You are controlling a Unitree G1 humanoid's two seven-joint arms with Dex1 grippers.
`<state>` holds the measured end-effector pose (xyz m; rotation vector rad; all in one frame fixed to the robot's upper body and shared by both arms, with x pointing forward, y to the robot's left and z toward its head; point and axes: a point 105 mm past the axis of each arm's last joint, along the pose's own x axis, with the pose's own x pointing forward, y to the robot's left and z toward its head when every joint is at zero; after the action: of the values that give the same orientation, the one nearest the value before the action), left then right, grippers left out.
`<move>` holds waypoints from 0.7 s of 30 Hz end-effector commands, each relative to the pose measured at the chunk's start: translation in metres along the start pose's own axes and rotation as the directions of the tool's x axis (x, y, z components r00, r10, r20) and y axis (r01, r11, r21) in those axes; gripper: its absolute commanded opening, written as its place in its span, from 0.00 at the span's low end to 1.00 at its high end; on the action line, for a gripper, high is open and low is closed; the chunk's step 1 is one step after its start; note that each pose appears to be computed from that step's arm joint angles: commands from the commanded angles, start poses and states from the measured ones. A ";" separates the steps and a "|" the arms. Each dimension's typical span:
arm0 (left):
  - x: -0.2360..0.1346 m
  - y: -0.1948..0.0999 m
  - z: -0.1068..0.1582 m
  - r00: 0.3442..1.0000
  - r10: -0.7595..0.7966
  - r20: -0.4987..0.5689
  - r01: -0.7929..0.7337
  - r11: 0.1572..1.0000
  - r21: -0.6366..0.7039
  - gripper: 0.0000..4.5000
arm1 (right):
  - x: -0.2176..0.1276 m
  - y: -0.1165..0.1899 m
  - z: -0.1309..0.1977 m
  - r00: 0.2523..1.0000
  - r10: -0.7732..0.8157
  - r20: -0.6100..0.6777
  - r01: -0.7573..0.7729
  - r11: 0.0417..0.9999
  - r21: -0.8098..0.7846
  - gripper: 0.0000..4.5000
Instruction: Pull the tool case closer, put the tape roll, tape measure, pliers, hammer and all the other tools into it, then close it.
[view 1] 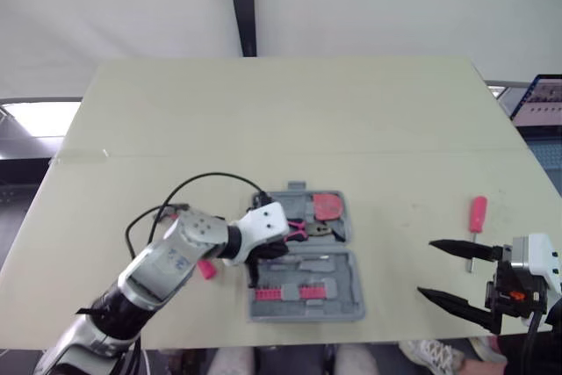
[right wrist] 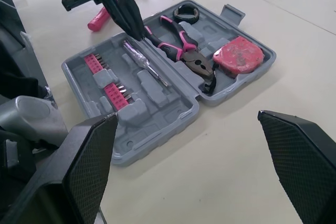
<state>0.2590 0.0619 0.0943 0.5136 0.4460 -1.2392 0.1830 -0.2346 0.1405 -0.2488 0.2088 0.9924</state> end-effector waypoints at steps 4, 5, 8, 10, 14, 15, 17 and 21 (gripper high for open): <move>-0.004 -0.003 0.001 0.987 0.000 0.159 -0.015 0.996 0.090 0.04 | -0.005 0.001 0.006 1.000 -0.005 0.014 0.006 1.000 -0.024 1.00; 0.001 -0.004 0.000 0.986 0.003 0.166 -0.020 0.995 0.097 0.04 | -0.005 0.000 0.005 1.000 -0.007 0.013 0.007 1.000 -0.022 1.00; 0.013 -0.006 -0.001 0.983 0.010 0.183 -0.031 0.993 0.114 0.04 | -0.007 0.000 0.004 1.000 -0.011 0.011 0.011 1.000 -0.018 1.00; 0.019 -0.007 -0.001 0.983 0.005 0.183 -0.028 0.992 0.126 0.04 | -0.007 0.000 0.004 1.000 -0.013 0.009 0.013 1.000 -0.018 1.00; 0.028 -0.007 -0.007 0.987 0.006 0.164 -0.030 0.989 0.145 0.04 | -0.009 0.001 0.005 1.000 -0.018 0.006 0.018 1.000 -0.019 1.00; 0.029 -0.006 -0.010 0.988 0.009 0.154 -0.032 0.989 0.146 0.04 | -0.010 0.001 0.005 1.000 -0.020 0.005 0.020 1.000 -0.020 1.00; 0.030 -0.004 -0.013 0.990 0.014 0.143 -0.036 0.988 0.153 0.04 | -0.010 0.001 0.005 1.000 -0.023 0.004 0.023 1.000 -0.020 1.00; 0.029 -0.002 -0.017 0.991 0.020 0.133 -0.039 0.989 0.145 0.04 | -0.012 0.002 0.006 1.000 -0.027 0.002 0.027 0.999 -0.019 1.00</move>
<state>0.2638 0.0507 0.0591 0.5468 0.2630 -1.2704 0.1781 -0.2413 0.1380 -0.2409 0.2339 0.9655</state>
